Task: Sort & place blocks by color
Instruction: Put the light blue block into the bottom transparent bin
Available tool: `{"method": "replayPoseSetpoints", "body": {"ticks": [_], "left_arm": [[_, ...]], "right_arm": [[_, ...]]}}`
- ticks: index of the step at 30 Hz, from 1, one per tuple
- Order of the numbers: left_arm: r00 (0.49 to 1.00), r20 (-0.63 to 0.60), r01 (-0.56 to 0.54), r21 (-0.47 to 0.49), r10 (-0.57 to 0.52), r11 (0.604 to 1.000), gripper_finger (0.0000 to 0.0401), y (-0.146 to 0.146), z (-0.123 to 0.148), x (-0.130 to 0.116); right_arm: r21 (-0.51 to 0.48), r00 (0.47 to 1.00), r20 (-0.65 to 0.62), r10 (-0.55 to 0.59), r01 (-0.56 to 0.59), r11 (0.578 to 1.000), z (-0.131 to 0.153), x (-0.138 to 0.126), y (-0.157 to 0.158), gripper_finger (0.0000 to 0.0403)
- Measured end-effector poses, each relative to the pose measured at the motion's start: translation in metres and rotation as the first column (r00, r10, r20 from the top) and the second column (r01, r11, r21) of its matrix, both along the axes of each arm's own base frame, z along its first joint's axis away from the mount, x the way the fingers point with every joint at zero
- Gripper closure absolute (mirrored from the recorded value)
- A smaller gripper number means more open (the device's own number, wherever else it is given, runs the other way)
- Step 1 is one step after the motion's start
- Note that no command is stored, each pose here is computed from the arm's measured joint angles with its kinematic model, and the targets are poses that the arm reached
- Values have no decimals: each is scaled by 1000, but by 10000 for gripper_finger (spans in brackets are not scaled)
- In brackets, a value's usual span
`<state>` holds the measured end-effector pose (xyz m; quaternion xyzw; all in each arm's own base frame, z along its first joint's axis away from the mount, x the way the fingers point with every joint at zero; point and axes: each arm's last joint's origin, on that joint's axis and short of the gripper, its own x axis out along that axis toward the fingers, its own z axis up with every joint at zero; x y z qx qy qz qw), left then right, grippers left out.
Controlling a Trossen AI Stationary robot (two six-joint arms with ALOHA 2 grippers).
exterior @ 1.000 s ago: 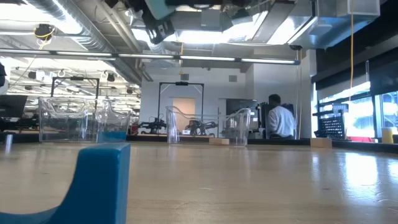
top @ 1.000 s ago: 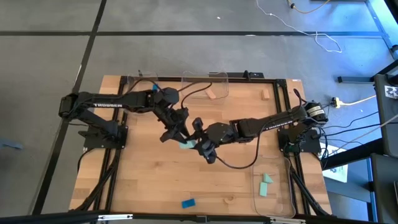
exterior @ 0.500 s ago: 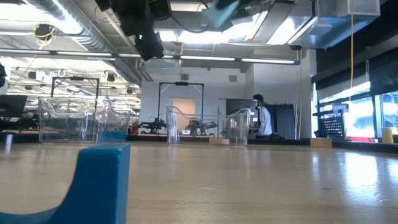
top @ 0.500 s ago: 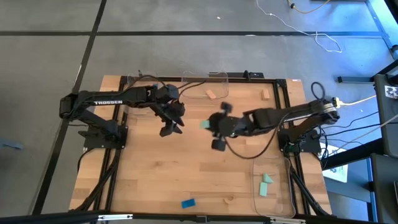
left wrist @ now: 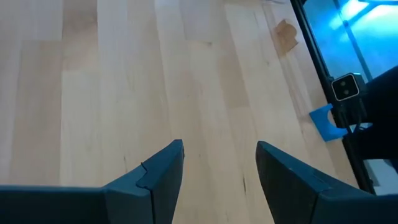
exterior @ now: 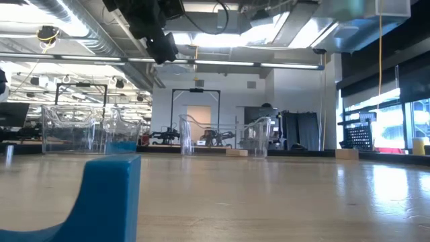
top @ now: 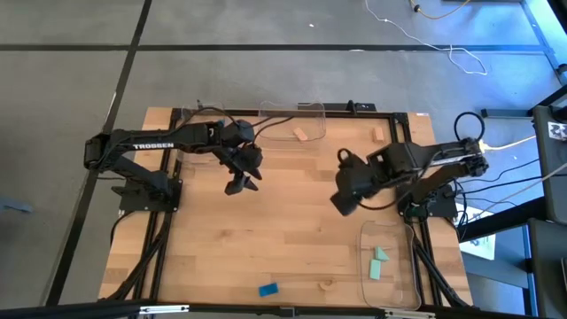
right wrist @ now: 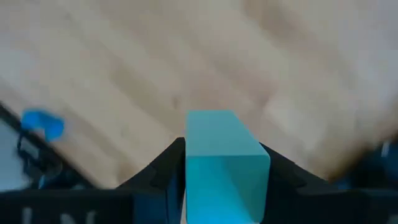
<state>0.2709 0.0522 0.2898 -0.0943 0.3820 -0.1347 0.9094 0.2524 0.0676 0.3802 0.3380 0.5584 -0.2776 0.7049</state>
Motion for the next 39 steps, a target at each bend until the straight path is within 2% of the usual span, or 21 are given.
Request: {"method": "replayPoseSetpoints", "body": {"ticks": [6, 13, 20, 25, 33, 39], "left_arm": [[1000, 1, 14, 6, -14, 1000, 209, 0, 0, 0], [1000, 2, 15, 6, -15, 1000, 209, 0, 0, 0], [1000, -5, 1, -8, -1, 1000, 209, 0, 0, 0], [1000, -15, -18, -27, 18, 999, 209, 0, 0, 0], [999, -25, -39, -47, 37, 998, 209, 0, 0, 0], [999, -25, -40, -48, 39, 998, 209, 0, 0, 0]], "right_arm": [[168, 976, -216, 11, 26, 985, -36, -14, 24, 268], [262, 867, -488, 104, 32, 964, -101, -38, 46, 268], [374, 845, -500, 191, 11, 927, -159, -48, 57, 268], [392, 837, -505, 209, 6, 920, -186, -56, 56, 268], [386, 830, -509, 227, -16, 922, -198, -61, 53, 265], [346, 840, -502, 207, -24, 938, -198, -61, 52, 205]]}}
